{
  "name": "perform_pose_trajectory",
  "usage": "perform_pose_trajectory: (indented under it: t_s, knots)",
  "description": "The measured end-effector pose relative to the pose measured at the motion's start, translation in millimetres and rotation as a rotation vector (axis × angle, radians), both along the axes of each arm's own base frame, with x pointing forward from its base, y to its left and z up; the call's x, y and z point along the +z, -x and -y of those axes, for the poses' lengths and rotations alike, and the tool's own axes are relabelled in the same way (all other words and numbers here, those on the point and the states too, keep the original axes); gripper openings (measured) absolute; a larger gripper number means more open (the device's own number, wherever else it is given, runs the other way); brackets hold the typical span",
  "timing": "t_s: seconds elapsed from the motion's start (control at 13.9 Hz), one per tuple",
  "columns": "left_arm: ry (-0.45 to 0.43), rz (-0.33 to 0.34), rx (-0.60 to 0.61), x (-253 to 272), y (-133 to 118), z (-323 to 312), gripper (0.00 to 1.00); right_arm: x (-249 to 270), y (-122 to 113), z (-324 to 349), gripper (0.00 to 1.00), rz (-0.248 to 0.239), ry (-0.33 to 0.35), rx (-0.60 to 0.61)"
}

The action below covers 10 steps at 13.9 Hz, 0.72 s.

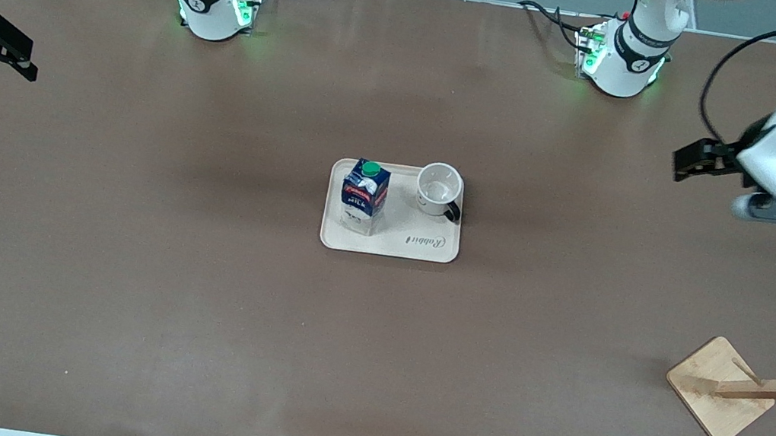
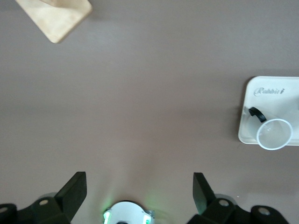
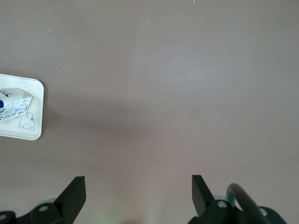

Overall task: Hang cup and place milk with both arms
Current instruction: 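Reach the left gripper to the white mug handle on the tray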

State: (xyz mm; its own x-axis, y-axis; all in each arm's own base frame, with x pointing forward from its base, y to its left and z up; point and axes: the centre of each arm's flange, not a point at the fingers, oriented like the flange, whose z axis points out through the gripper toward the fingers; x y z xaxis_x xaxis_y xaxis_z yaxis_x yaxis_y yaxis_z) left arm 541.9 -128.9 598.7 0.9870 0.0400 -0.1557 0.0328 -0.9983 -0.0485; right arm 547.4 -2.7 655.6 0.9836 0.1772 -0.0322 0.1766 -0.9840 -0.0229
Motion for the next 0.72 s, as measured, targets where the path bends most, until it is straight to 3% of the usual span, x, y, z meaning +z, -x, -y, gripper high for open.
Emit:
perform_pose_trajectory:
  t_s: [0.43,0.72]
  knots:
    - [-0.017,0.025,0.113,-87.3,22.1,109.8,1.00,-2.6,-1.2,-0.4,1.00,-0.009,-0.006,-0.113]
    - [0.002,0.075,0.214,-157.4,52.8,164.9,1.00,-10.2,0.9,-0.9,1.00,-0.054,-0.024,-0.125]
